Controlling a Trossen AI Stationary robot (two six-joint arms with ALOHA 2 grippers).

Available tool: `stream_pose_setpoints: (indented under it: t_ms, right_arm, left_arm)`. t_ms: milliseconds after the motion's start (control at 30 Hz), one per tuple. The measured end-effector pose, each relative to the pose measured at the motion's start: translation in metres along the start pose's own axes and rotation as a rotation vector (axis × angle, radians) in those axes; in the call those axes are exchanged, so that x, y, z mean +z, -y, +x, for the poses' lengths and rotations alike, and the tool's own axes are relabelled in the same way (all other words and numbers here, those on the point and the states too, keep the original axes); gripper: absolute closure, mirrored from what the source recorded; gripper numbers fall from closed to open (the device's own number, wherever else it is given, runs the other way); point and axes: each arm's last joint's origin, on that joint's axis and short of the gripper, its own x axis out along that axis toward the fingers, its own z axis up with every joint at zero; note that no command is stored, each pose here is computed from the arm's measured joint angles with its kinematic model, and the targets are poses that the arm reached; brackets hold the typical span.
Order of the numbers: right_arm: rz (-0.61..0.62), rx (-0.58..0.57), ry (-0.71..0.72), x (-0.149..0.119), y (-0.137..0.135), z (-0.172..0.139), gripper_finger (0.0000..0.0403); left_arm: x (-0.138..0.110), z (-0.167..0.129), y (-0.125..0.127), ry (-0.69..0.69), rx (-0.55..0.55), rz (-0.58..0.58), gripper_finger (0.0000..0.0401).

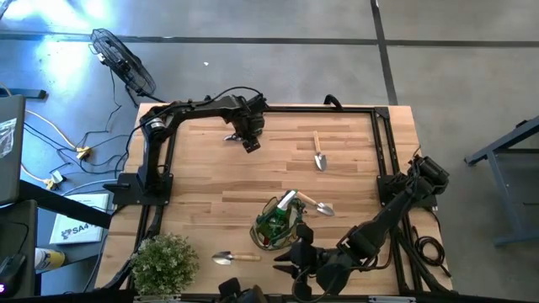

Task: Pick & Place Garden tools in Gardening bag
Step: Put the shear scissors into the gardening bag

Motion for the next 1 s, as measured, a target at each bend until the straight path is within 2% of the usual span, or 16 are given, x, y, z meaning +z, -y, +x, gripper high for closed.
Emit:
stream_pose_setpoints:
  t_ms: [367, 767, 1000]
  right_arm:
    - [-0.003, 0.004, -0.002, -0.001, -0.001, -0.001, 0.0334]
    - [-0.025, 0.001, -0.006, -0.001, -0.001, -0.001, 0.0334]
    - [-0.026, -0.001, -0.008, -0.002, -0.001, -0.001, 0.0334]
  left_arm:
    - [0.003, 0.027, -0.003, -0.028, 0.006, -0.002, 0.0149]
    - [0.017, 0.012, -0.004, 0.022, 0.041, 0.003, 0.0149]
    - [0.02, 0.008, -0.006, 0.034, 0.1, 0.011, 0.0149]
